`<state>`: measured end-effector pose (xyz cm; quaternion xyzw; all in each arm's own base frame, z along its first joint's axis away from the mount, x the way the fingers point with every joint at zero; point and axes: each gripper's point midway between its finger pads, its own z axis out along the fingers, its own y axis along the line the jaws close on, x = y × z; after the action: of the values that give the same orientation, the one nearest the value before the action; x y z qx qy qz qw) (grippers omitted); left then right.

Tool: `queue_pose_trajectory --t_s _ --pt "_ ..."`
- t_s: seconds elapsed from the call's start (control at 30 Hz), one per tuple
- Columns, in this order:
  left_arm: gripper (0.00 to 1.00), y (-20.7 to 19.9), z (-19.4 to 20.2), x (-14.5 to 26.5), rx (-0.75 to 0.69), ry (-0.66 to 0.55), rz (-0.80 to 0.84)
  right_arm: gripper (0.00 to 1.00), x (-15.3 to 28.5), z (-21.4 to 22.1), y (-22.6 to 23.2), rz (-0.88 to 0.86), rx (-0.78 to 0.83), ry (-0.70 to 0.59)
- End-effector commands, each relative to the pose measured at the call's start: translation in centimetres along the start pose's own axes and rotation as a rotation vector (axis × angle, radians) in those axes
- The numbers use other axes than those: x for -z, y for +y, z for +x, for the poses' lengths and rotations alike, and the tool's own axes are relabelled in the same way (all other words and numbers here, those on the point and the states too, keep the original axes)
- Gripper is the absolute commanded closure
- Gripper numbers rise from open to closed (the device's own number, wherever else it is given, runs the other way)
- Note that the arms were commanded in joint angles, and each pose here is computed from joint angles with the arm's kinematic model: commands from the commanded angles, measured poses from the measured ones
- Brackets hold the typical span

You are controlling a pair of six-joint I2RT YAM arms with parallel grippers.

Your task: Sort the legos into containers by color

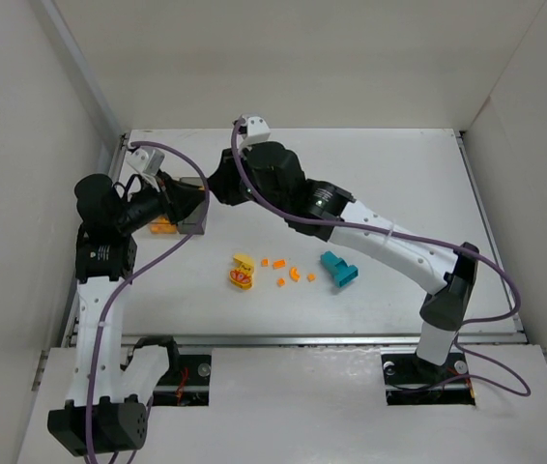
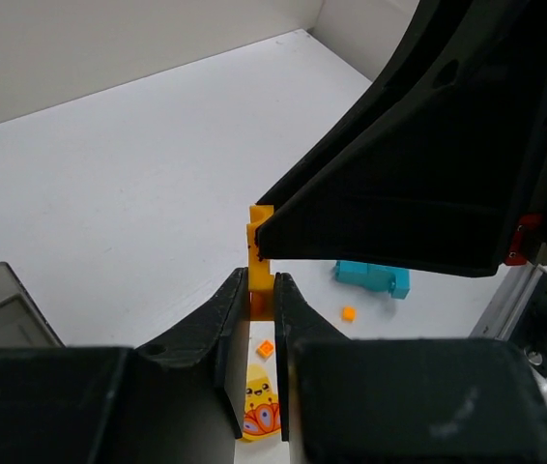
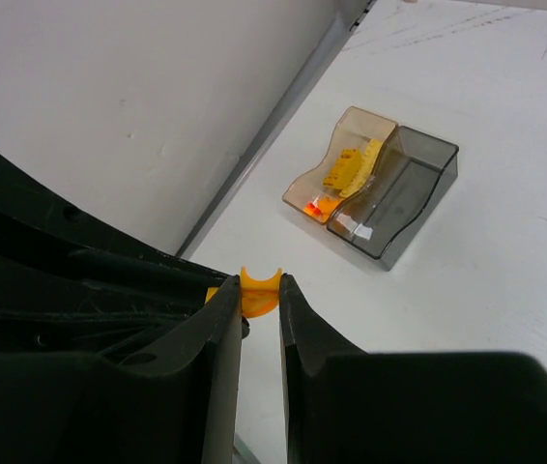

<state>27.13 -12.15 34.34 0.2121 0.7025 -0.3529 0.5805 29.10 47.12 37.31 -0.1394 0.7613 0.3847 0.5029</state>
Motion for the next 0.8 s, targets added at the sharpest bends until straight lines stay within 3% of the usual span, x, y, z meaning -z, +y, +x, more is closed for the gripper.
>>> queue_pose_trajectory --t_s 0.0,0.03,0.07,0.1,0.13,0.33,0.43,0.53,0.7,0.77 --pt "1.0 0.6 -1.1 0.1 -0.048 -0.047 -0.04 1.0 0.3 0.2 3.6 -0.104 0.0 0.002" --pt "1.0 0.5 -0.9 0.2 -0.048 -0.047 -0.04 1.0 0.4 0.1 3.9 -0.121 -0.002 0.0" --pt "1.0 0.8 -0.6 0.2 -0.03 -0.044 -0.054 0.93 0.4 0.2 4.2 -0.139 -0.001 0.009" --pt "1.0 1.0 -0.6 0.2 -0.029 -0.046 -0.064 0.64 0.4 0.2 4.2 -0.139 -0.001 0.009" --pt "1.0 1.4 -0.7 0.2 -0.029 -0.05 -0.088 0.53 0.5 0.3 4.4 -0.148 -0.001 0.015" --pt "1.0 3.8 2.0 0.8 0.039 0.013 -0.231 0.08 0.2 0.6 3.4 -0.1 0.002 0.01" --pt "1.0 5.9 4.2 1.6 0.106 0.036 -0.362 0.0 0.1 0.6 2.1 -0.03 -0.006 0.0" --pt "1.0 8.8 5.1 3.1 0.116 0.039 -0.551 0.0 0.6 0.3 -0.7 0.12 -0.012 -0.022" --pt "1.0 14.8 5.1 6.2 -0.033 0.045 -0.861 0.0 1.5 0.2 -4.8 0.274 0.008 -0.044" --pt "1.0 16.2 5.3 6.2 -0.085 0.055 -0.883 0.0 1.7 0.9 -6.6 0.333 0.022 -0.037"
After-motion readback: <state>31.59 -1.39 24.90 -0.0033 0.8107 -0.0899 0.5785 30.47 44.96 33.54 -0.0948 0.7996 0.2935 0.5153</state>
